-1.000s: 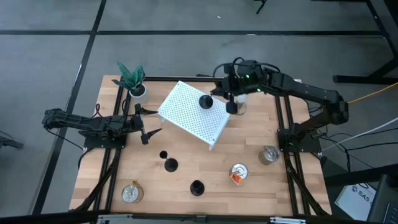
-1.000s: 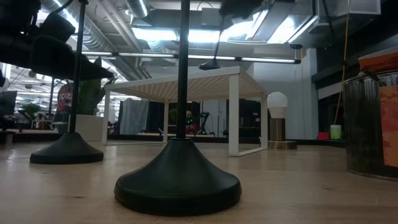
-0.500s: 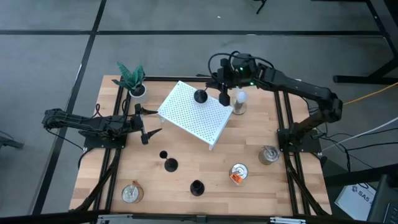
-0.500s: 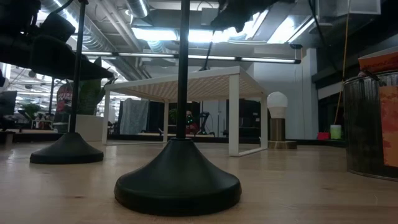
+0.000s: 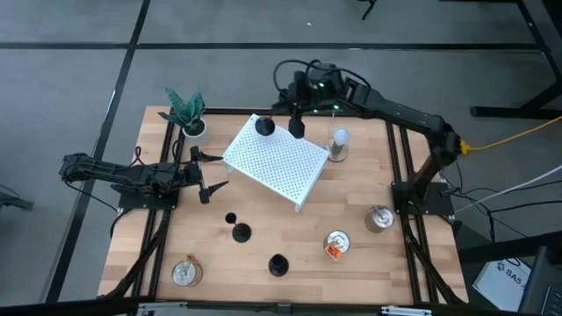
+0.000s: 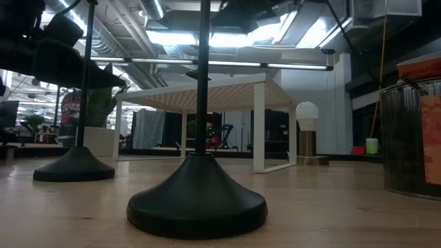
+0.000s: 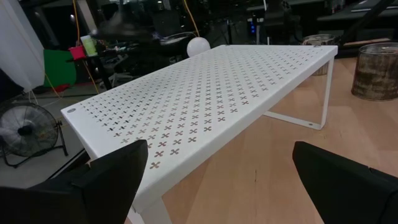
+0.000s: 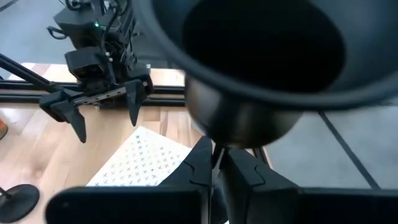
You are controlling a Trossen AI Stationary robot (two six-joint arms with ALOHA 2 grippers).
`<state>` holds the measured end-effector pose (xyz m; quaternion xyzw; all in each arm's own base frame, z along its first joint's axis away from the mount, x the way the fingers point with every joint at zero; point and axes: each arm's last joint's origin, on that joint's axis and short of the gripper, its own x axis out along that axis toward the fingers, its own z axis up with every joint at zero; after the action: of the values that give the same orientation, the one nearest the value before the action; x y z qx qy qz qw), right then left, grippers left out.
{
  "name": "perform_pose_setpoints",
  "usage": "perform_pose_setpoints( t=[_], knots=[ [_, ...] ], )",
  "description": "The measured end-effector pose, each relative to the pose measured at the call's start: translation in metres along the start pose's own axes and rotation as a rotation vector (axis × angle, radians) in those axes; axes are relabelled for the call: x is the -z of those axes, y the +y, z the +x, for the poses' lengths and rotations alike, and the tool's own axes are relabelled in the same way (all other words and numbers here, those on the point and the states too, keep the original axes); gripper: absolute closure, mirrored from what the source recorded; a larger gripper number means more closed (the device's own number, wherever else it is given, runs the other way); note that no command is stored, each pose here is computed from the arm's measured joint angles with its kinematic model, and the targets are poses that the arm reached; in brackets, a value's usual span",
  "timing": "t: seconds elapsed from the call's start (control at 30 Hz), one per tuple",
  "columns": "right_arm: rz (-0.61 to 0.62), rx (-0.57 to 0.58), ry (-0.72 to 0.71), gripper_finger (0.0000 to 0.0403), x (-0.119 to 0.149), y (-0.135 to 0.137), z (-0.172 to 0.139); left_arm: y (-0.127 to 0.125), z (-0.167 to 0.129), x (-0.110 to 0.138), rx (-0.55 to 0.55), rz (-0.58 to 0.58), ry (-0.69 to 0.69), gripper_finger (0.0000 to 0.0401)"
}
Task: Pick & Place candle stick holders
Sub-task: Put the top black candle holder on the shelf
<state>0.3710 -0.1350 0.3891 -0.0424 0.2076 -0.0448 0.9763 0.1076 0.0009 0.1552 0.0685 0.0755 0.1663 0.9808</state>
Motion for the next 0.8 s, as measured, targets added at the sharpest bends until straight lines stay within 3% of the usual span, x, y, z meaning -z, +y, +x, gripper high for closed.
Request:
perform_pose_setpoints(
  t=[0.5,0.8],
  knots=[
    [0.014,-0.013,0.085,0.0385,-0.019,-0.019,0.050,0.000,0.000,0.000,0.000,0.000,0.000,0.0001],
    [0.082,0.005,0.191,0.0384,0.007,-0.040,0.068,0.000,0.000,0.000,0.000,0.000,0.000,0.0001]
  ],
)
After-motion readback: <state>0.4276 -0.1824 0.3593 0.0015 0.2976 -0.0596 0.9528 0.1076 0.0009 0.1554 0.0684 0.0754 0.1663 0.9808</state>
